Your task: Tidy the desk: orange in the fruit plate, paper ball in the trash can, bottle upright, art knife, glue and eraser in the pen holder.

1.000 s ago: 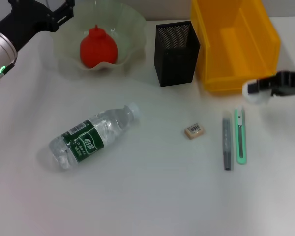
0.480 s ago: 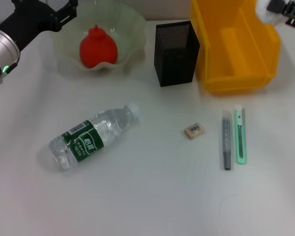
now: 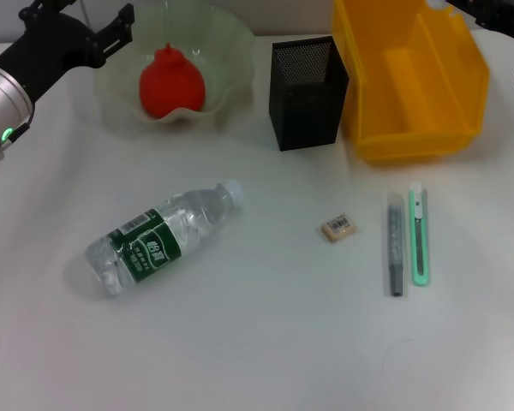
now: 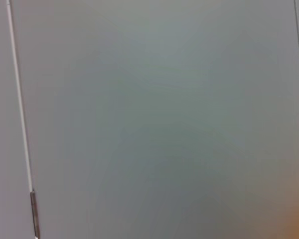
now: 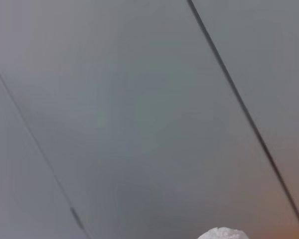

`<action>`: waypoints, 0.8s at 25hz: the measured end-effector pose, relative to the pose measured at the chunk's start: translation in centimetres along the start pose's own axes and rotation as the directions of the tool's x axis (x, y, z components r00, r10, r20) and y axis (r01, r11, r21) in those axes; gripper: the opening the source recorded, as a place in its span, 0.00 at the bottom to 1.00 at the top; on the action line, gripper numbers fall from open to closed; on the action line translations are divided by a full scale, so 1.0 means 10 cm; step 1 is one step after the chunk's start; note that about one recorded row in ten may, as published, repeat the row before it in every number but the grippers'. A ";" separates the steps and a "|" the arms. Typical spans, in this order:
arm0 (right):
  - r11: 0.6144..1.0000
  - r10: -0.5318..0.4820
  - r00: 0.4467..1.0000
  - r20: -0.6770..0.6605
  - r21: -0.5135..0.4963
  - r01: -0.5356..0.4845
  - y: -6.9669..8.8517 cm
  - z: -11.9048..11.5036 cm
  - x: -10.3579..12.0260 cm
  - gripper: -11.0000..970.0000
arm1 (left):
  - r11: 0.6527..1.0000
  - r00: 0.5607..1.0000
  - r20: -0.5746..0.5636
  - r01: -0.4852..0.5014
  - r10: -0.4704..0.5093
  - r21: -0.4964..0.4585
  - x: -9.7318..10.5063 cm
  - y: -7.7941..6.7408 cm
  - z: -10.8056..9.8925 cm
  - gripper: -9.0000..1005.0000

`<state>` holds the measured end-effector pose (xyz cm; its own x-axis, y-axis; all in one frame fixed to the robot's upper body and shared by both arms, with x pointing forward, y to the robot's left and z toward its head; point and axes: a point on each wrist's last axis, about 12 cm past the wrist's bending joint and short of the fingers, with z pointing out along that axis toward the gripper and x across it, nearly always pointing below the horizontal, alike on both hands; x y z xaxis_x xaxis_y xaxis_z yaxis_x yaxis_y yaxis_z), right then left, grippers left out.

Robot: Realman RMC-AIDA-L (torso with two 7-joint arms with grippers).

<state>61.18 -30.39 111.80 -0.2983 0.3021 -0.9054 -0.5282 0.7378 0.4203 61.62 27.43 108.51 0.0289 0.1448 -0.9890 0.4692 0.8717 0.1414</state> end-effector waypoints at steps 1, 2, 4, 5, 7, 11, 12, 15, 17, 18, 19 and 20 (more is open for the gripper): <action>1.000 -0.014 1.000 0.000 0.011 0.014 0.00 0.03 0.00 0.52 | 1.000 1.000 0.001 0.019 -0.019 0.001 0.04 -0.01 -0.06 0.83; 0.999 -0.027 1.000 0.000 0.028 0.027 -0.01 0.06 0.00 0.52 | 1.000 1.000 0.001 0.019 -0.019 0.001 0.04 -0.01 -0.06 0.83; 0.998 -0.040 0.999 -0.002 0.055 0.040 -0.02 0.11 -0.01 0.52 | 1.000 1.000 0.002 0.027 -0.027 -0.001 0.05 -0.01 -0.08 0.83; 0.997 -0.042 0.999 -0.003 0.064 0.042 -0.03 0.12 -0.01 0.52 | 0.999 0.999 -0.003 0.041 -0.041 -0.008 0.08 0.00 -0.12 0.83; 0.995 -0.046 0.999 -0.005 0.086 0.046 -0.04 0.16 -0.03 0.52 | 0.999 0.999 -0.005 0.046 -0.046 -0.007 0.09 0.00 -0.13 0.83; 0.993 -0.059 0.998 -0.014 0.101 0.061 -0.04 0.22 -0.03 0.52 | 0.999 0.999 -0.007 0.051 -0.051 -0.007 0.10 -0.01 -0.13 0.83; 0.993 -0.064 0.998 -0.017 0.101 0.065 -0.04 0.24 -0.03 0.52 | 0.998 0.998 -0.011 0.055 -0.055 -0.008 0.11 -0.01 -0.14 0.83; 0.991 -0.069 0.997 -0.029 0.109 0.072 -0.04 0.28 -0.02 0.52 | 0.998 0.998 -0.011 0.055 -0.055 -0.008 0.11 -0.01 -0.14 0.83; 0.991 -0.072 0.997 -0.035 0.110 0.076 -0.04 0.29 -0.01 0.52 | 0.998 0.998 -0.013 0.057 -0.057 -0.008 0.12 -0.01 -0.14 0.83; 0.991 -0.072 0.997 -0.035 0.110 0.076 -0.04 0.29 -0.01 0.52 | 0.998 0.998 -0.013 0.057 -0.057 -0.008 0.12 -0.01 -0.14 0.83; 0.991 -0.073 0.997 -0.037 0.110 0.077 -0.03 0.29 -0.01 0.52 | 0.998 0.998 -0.013 0.057 -0.057 -0.008 0.12 -0.01 -0.14 0.83; 0.991 -0.074 0.997 -0.037 0.111 0.078 -0.03 0.30 -0.01 0.52 | 0.998 0.998 -0.013 0.057 -0.057 -0.008 0.12 -0.01 -0.14 0.83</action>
<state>63.75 -28.90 111.58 -0.2880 0.2241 -0.9311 -0.4586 0.8212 0.3395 60.32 28.15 107.40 -0.0088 0.1011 -0.9948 0.4630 0.8822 0.0856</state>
